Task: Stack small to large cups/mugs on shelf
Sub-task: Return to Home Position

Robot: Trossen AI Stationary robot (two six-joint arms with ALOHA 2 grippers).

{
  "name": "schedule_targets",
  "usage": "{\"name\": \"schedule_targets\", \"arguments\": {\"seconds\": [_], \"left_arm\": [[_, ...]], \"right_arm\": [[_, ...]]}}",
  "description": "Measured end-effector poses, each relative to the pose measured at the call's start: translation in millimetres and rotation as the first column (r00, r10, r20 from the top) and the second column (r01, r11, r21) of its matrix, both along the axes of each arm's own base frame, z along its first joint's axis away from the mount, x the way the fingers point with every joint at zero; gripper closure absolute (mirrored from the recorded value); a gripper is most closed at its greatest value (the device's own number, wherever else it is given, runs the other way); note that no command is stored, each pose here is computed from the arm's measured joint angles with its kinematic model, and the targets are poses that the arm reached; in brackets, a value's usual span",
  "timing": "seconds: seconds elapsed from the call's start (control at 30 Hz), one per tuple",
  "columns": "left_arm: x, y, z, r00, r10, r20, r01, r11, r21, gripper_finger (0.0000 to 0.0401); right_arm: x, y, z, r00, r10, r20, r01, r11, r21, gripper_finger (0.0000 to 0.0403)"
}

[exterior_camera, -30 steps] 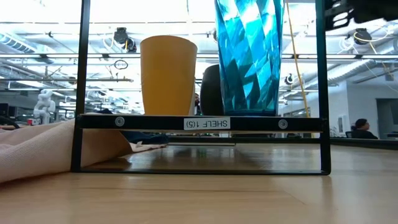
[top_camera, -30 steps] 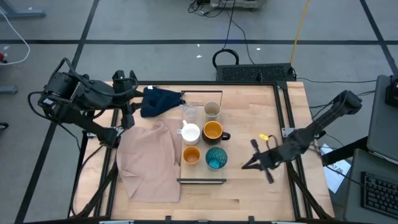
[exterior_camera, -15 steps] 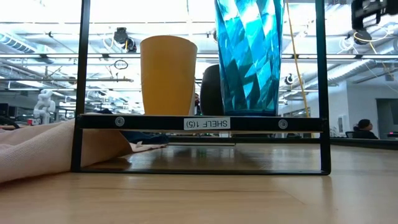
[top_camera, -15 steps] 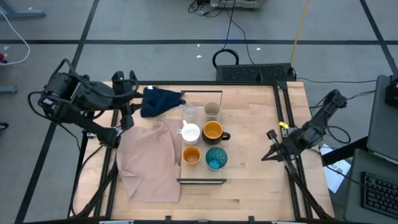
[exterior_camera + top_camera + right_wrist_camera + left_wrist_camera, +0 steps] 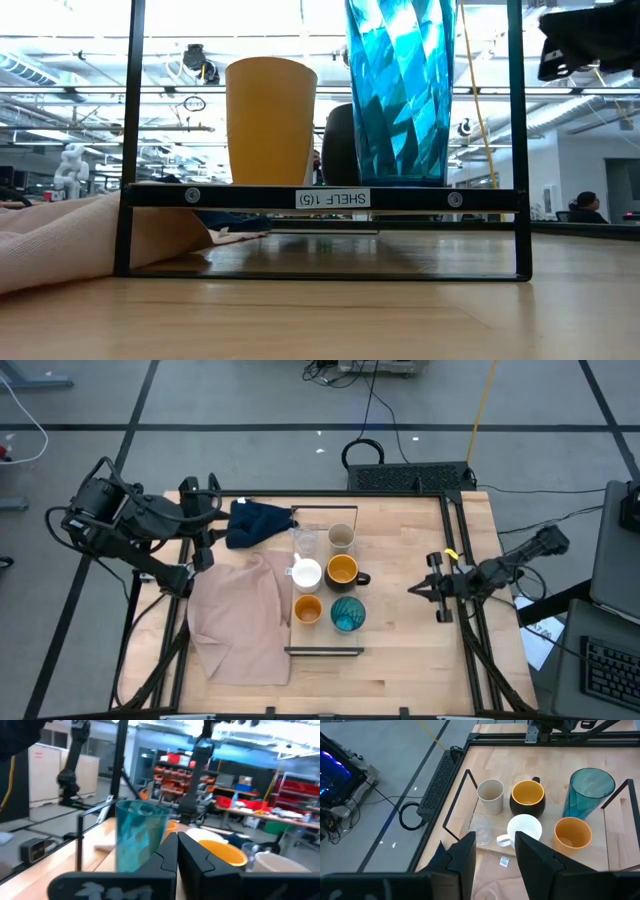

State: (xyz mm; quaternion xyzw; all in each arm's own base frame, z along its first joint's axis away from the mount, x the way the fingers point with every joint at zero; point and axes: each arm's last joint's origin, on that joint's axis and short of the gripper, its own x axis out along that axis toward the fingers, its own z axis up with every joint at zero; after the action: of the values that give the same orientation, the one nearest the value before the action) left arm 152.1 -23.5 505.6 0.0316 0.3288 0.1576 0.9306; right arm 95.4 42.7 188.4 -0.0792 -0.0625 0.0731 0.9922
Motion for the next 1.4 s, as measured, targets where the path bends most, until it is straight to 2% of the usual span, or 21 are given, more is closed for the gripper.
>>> {"name": "schedule_targets", "arguments": {"seconds": [0.33, 0.53, 0.73, 0.93, 1.03, 1.1, 1.27, 1.4], "left_arm": [[0.1, 0.1, 0.0, 1.0, -0.003, -0.003, 0.003, 1.0, 0.009, 0.0263], [-0.1, 0.2, -0.2, 1.0, -0.003, -0.006, 0.004, 1.0, 0.011, 0.0263], [-0.5, 0.3, -0.6, 1.0, -0.003, -0.011, 0.003, 1.0, 0.013, 0.0263], [-0.4, 0.3, -0.6, 1.0, -0.001, -0.01, 0.001, 1.0, 0.01, 0.0263], [-0.4, 0.3, -0.6, 1.0, 0.0, -0.009, 0.0, 1.0, 0.008, 0.0263], [-0.4, 0.3, -0.6, 1.0, 0.001, -0.008, -0.001, 1.0, 0.007, 0.0263], [-0.5, 0.2, -0.6, 1.0, 0.006, -0.006, -0.006, 1.0, -0.002, 0.0263], [-1.1, 0.4, -1.3, 1.0, 0.011, -0.013, -0.011, 1.0, -0.006, 0.0263]], "right_arm": [[9.1, -24.2, 0.9, 0.997, -0.082, 0.012, 0.082, 0.997, 0.004, 0.0403], [11.0, -34.4, -3.2, 0.996, -0.077, -0.042, 0.079, 0.994, 0.072, 0.0403], [10.7, -36.2, -0.3, 0.996, -0.074, -0.044, 0.079, 0.988, 0.131, 0.0403], [9.7, -34.9, -5.8, 0.983, -0.028, -0.181, 0.061, 0.982, 0.178, 0.0403], [8.8, -31.7, -3.6, 0.984, 0.074, -0.159, -0.044, 0.981, 0.187, 0.0403], [7.4, -30.3, -0.3, 0.987, 0.102, -0.126, -0.079, 0.981, 0.176, 0.0403], [5.3, -30.9, -3.7, 0.995, 0.047, -0.086, -0.037, 0.993, 0.113, 0.0403], [5.8, -31.6, -11.1, 0.998, 0.024, -0.064, -0.017, 0.993, 0.115, 0.0403]]}}
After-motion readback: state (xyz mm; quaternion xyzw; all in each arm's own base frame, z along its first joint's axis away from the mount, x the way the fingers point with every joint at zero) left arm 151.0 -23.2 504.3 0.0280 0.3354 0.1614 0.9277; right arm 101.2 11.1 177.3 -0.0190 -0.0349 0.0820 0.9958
